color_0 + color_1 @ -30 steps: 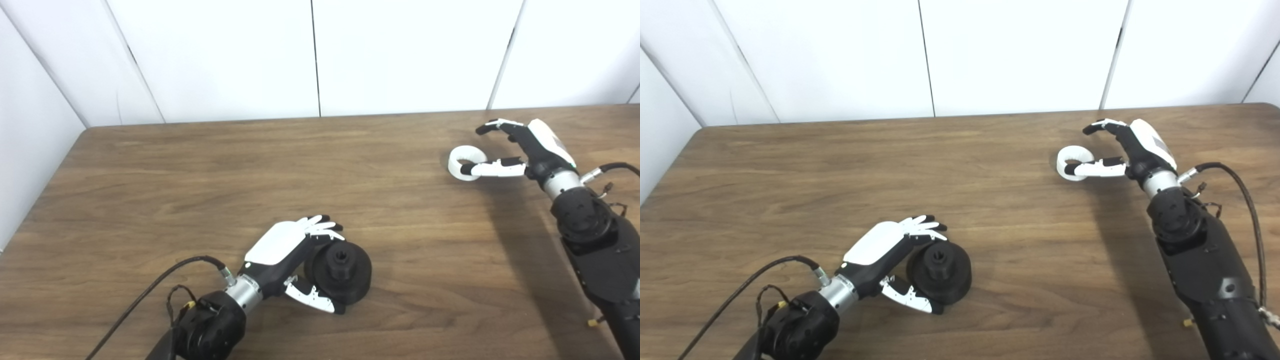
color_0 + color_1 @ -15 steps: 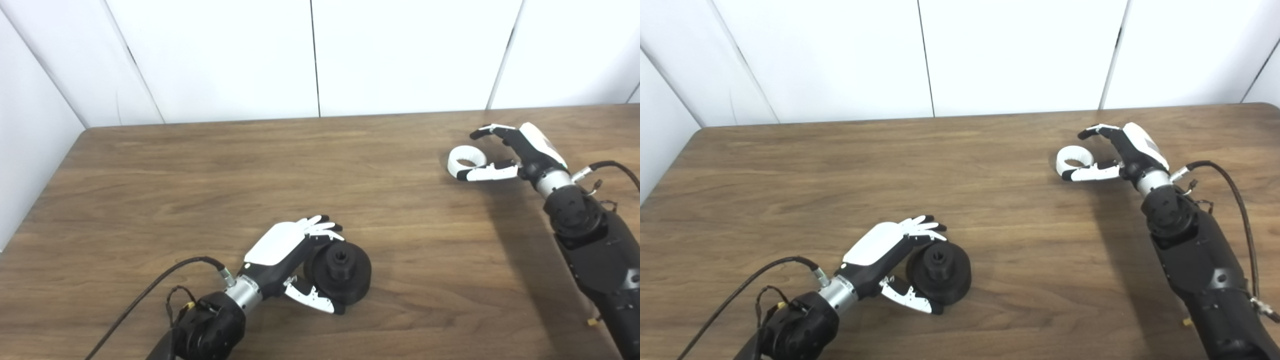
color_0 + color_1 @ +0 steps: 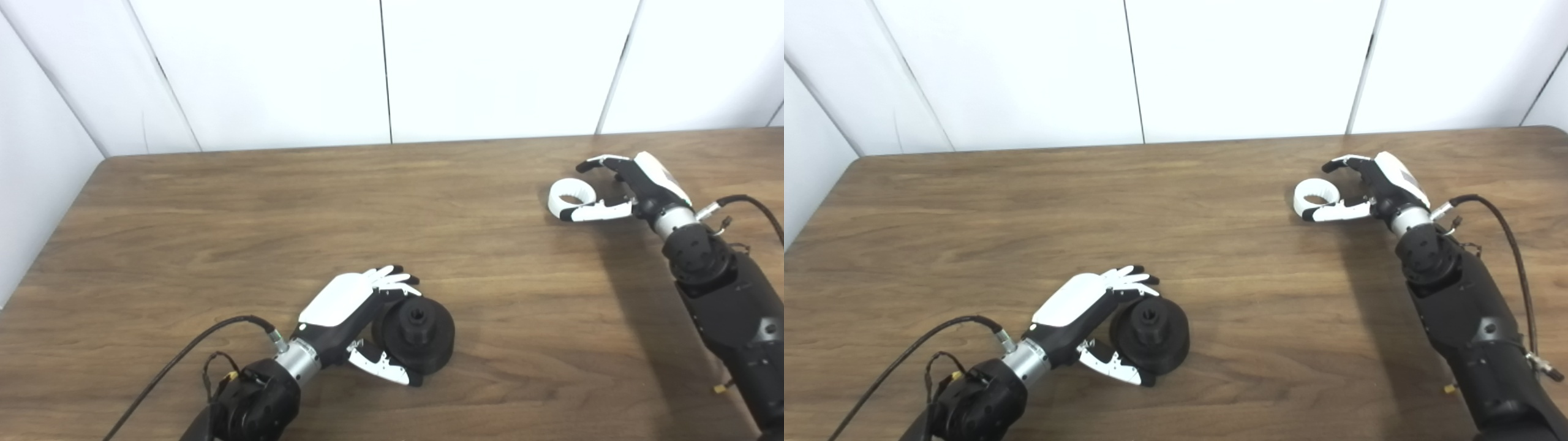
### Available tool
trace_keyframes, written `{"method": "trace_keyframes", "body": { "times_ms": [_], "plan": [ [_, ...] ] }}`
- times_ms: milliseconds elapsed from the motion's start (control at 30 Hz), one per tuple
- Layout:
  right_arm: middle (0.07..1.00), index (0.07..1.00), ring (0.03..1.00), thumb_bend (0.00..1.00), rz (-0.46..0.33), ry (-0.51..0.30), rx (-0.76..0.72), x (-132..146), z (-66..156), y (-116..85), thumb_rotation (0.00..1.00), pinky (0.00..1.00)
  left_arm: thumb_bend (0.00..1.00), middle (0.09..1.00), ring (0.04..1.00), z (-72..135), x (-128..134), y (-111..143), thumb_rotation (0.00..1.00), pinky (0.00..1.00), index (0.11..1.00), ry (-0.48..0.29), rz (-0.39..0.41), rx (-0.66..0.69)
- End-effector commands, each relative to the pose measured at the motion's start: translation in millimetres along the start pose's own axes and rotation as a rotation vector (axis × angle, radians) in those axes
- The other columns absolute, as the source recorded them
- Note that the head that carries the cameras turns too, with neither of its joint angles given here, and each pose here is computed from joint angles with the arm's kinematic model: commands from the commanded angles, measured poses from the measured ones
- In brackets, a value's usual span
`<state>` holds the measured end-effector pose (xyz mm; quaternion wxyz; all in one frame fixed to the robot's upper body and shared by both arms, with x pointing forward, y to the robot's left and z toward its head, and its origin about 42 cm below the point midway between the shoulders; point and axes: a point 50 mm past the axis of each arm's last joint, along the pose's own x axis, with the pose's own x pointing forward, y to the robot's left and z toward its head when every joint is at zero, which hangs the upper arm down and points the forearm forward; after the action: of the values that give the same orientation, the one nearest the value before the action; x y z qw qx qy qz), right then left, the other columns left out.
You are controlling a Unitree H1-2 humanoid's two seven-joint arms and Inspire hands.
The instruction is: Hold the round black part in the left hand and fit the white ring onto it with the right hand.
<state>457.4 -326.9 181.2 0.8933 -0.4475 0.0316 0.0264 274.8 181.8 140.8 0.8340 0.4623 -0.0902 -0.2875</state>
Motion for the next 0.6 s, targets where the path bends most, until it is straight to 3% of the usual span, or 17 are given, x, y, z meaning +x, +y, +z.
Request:
{"method": "trace_keyframes", "body": {
  "times_ms": [0, 567],
  "plan": [
    [0.89, 0.748, 0.956, 0.96, -0.052, -0.051, -0.004, 12.1, 16.8, -18.8, 0.36, 0.88, 0.83, 0.892, 0.969, -4.9, -9.4, -12.3, 0.31, 0.96, 0.599, 0.033, -0.087, 0.025],
    [0.885, 0.72, 0.95, 0.94, -0.047, -0.048, -0.015, 13.8, 12.0, -9.3, 0.32, 0.89, 0.83, 0.9, 0.972, -4.3, -9.2, -12.9, 0.29, 0.96, 0.594, 0.033, -0.087, 0.016]
  ]
}}
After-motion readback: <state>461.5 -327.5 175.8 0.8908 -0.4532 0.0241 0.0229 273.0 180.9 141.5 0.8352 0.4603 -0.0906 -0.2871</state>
